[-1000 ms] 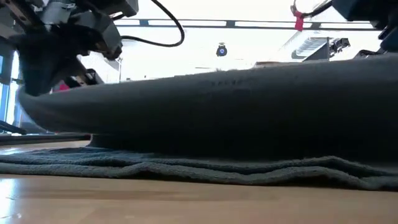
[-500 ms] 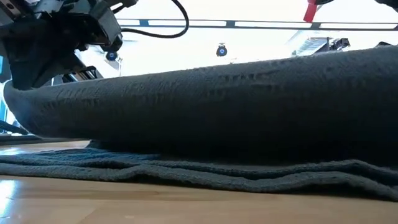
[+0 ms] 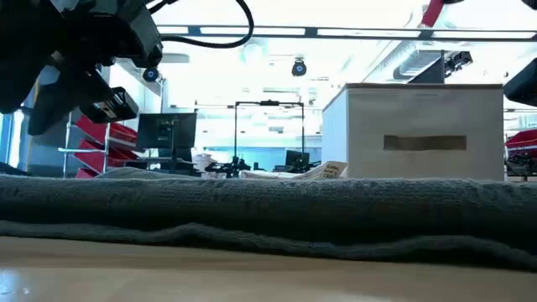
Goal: Fold towel
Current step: Fold the gray towel
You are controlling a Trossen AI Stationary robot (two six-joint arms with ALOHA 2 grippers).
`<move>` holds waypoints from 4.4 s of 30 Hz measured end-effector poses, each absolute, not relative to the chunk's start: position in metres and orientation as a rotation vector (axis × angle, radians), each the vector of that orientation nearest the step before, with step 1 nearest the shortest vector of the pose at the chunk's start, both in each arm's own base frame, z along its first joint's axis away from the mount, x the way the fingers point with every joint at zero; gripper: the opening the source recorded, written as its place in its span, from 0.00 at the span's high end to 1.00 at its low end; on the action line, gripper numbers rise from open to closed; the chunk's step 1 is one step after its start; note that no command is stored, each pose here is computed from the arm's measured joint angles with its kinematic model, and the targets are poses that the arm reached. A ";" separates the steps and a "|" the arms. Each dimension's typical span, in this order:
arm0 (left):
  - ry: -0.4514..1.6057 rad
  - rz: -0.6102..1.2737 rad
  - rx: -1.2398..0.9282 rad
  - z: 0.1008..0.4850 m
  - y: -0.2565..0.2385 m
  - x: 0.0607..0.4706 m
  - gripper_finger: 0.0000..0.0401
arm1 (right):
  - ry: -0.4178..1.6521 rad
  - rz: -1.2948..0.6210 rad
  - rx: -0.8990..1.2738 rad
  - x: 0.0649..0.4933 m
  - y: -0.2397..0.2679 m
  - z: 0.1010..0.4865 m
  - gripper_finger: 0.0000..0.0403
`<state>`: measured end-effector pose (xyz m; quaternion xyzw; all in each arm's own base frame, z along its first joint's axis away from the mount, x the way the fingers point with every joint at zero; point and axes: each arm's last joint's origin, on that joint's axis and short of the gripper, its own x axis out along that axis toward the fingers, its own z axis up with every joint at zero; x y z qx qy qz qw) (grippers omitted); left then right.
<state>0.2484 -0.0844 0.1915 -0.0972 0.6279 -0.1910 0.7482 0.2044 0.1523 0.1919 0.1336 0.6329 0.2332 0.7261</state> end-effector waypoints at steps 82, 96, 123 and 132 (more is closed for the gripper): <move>0.857 -0.146 0.002 0.298 -0.027 0.151 1.00 | 1.285 -0.837 1.000 0.241 0.073 0.217 1.00; 0.908 -0.157 0.023 0.269 -0.027 0.147 1.00 | 1.255 -1.006 1.072 0.238 0.068 0.193 0.56; 0.838 -0.137 -0.048 0.264 -0.028 0.154 1.00 | 1.339 -1.001 1.136 0.242 0.077 0.129 0.69; 0.833 -0.144 -0.031 0.238 -0.029 0.158 1.00 | 1.290 -1.009 1.090 0.222 0.070 0.165 0.96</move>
